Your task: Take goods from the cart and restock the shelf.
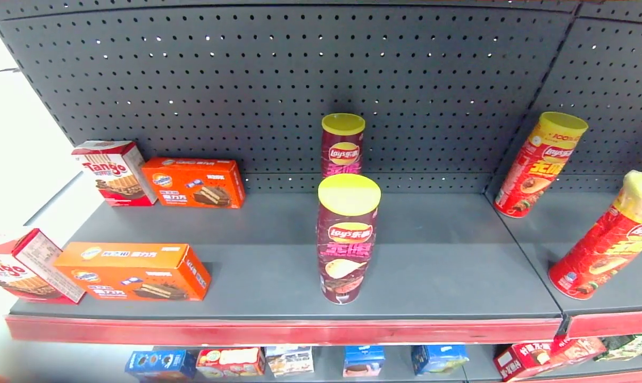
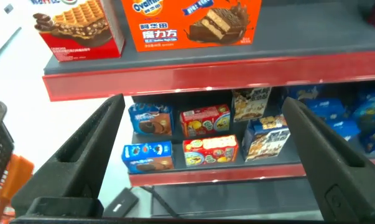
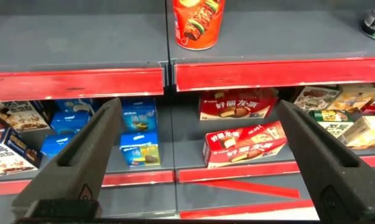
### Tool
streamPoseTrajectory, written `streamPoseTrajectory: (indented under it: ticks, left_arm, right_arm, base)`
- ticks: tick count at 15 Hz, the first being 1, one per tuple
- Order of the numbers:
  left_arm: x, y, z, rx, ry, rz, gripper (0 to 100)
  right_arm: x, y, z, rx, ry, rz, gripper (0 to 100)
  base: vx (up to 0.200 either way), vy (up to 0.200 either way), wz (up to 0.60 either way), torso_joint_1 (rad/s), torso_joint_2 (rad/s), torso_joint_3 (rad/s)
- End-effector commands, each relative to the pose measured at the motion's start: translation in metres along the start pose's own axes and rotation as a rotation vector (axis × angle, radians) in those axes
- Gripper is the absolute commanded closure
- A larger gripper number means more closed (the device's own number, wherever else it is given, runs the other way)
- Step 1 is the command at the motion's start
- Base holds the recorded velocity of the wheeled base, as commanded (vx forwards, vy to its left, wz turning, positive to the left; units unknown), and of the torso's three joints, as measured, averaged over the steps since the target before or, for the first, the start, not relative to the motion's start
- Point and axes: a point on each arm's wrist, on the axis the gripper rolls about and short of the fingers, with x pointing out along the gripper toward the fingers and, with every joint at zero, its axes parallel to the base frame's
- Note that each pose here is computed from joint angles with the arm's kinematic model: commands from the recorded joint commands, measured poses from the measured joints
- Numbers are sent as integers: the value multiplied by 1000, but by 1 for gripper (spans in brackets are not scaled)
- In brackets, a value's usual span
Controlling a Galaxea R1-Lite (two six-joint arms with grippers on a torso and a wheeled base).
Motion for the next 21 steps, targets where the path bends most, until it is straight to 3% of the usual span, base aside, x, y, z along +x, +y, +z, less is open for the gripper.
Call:
streamPoseTrajectory:
  ticks: [1,21]
  left_arm:
    - [0,0,0,-3,1,2,0]
    - [0,0,0,-3,0,4,0]
  right_arm:
    - [0,0,0,-1,0,0,0]
    - [0,0,0,-1,0,2,0]
  base:
    - [0,0,0,0,0,0]
    - [0,0,0,0,0,0]
